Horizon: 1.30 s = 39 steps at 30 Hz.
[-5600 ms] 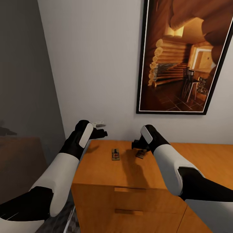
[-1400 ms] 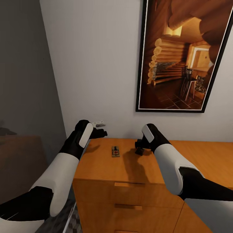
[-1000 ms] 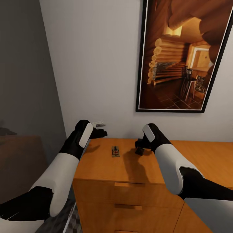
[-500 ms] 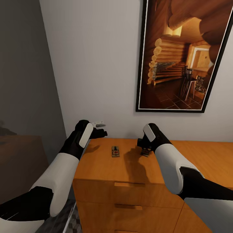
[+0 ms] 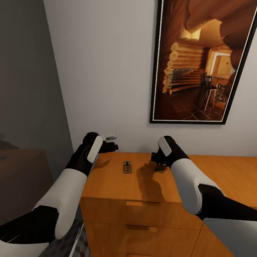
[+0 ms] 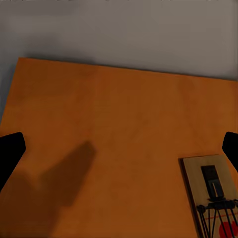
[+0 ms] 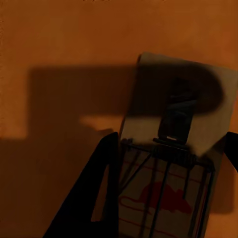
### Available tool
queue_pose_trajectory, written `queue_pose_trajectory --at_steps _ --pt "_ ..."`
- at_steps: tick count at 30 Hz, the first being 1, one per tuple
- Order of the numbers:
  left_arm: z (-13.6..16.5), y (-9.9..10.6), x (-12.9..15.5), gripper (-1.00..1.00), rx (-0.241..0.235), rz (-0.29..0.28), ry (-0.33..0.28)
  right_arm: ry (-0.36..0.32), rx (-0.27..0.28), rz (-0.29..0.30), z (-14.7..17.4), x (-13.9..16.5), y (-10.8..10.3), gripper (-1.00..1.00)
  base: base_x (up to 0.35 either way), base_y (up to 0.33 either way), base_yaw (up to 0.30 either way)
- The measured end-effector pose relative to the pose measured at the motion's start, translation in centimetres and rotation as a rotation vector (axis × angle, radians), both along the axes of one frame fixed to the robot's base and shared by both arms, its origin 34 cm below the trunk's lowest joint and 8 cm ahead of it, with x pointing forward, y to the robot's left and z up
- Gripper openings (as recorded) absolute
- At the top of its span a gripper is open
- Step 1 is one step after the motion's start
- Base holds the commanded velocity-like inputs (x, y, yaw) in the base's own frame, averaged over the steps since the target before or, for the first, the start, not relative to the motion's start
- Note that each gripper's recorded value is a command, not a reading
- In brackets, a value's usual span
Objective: Take the four mousetraps from the cabinet in the bathroom and place them on the bathroom floor. Make sure all four end up on the same floor surface, and ensure that at least two of them are either under or directly next to the same bathroom sink.
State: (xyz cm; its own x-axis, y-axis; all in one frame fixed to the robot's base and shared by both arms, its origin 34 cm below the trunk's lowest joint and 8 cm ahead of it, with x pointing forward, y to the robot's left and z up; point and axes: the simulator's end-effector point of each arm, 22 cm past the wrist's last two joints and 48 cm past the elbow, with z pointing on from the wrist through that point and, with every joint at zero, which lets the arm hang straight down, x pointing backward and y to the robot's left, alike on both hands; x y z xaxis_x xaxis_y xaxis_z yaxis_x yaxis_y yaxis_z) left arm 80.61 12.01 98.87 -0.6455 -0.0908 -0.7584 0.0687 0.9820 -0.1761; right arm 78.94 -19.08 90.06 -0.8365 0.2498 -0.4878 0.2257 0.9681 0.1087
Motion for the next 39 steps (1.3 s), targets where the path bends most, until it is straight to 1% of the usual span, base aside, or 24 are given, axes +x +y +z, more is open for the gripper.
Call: queue_pose_trajectory --at_steps 6,7,8,9,10,13,14,16,17,21,25,39 --pt "0.1 0.0 0.0 1.00 0.001 0.001 -0.002 -0.001 -0.005 -0.003 0.0 0.0 -0.1 -1.00 0.000 0.000 0.000" --pt "0.1 0.0 0.0 1.00 0.001 0.001 -0.002 0.000 -0.013 -0.003 0.0 0.0 -0.2 -1.00 0.000 0.000 0.000" --pt "0.1 0.1 0.1 1.00 0.001 0.001 -0.002 -0.009 -0.038 -0.005 0.4 0.2 -0.8 -1.00 0.000 0.000 0.000" --pt "0.1 0.1 0.0 1.00 0.001 0.001 -0.002 -0.025 -0.038 -0.013 1.0 0.4 -1.2 -1.00 0.000 0.000 0.000" --pt "0.1 0.1 0.0 1.00 0.001 0.001 -0.002 -0.059 -0.048 -0.036 2.3 1.0 -2.6 -1.00 0.000 0.000 0.000" --pt "0.1 0.1 0.1 1.00 0.001 0.002 -0.003 -0.106 -0.056 -0.062 4.0 1.7 -4.2 -1.00 0.000 0.000 0.000" --pt "0.1 0.1 0.1 1.00 0.001 0.002 -0.003 -0.129 -0.076 -0.071 5.0 1.9 -5.0 -1.00 0.000 0.000 0.000" --pt "0.1 0.1 0.1 1.00 0.001 0.002 -0.003 -0.146 -0.095 -0.072 5.6 2.2 -5.5 -1.00 0.000 0.000 0.000" --pt "0.1 0.1 0.1 1.00 0.001 0.002 -0.003 -0.159 -0.118 -0.068 6.2 2.3 -5.7 -1.00 0.000 0.000 0.000" --pt "0.1 0.1 0.1 1.00 0.000 0.002 -0.003 -0.181 -0.169 -0.050 7.1 2.6 -5.8 -1.00 0.000 0.000 0.000" --pt "0.1 0.1 0.1 1.00 0.000 0.002 -0.002 -0.189 -0.190 -0.039 7.4 2.7 -5.6 -1.00 0.000 0.000 0.000" --pt "0.0 0.1 0.1 1.00 0.000 0.001 -0.002 -0.192 -0.196 -0.038 7.5 2.7 -5.7 -1.00 0.000 0.000 0.000"
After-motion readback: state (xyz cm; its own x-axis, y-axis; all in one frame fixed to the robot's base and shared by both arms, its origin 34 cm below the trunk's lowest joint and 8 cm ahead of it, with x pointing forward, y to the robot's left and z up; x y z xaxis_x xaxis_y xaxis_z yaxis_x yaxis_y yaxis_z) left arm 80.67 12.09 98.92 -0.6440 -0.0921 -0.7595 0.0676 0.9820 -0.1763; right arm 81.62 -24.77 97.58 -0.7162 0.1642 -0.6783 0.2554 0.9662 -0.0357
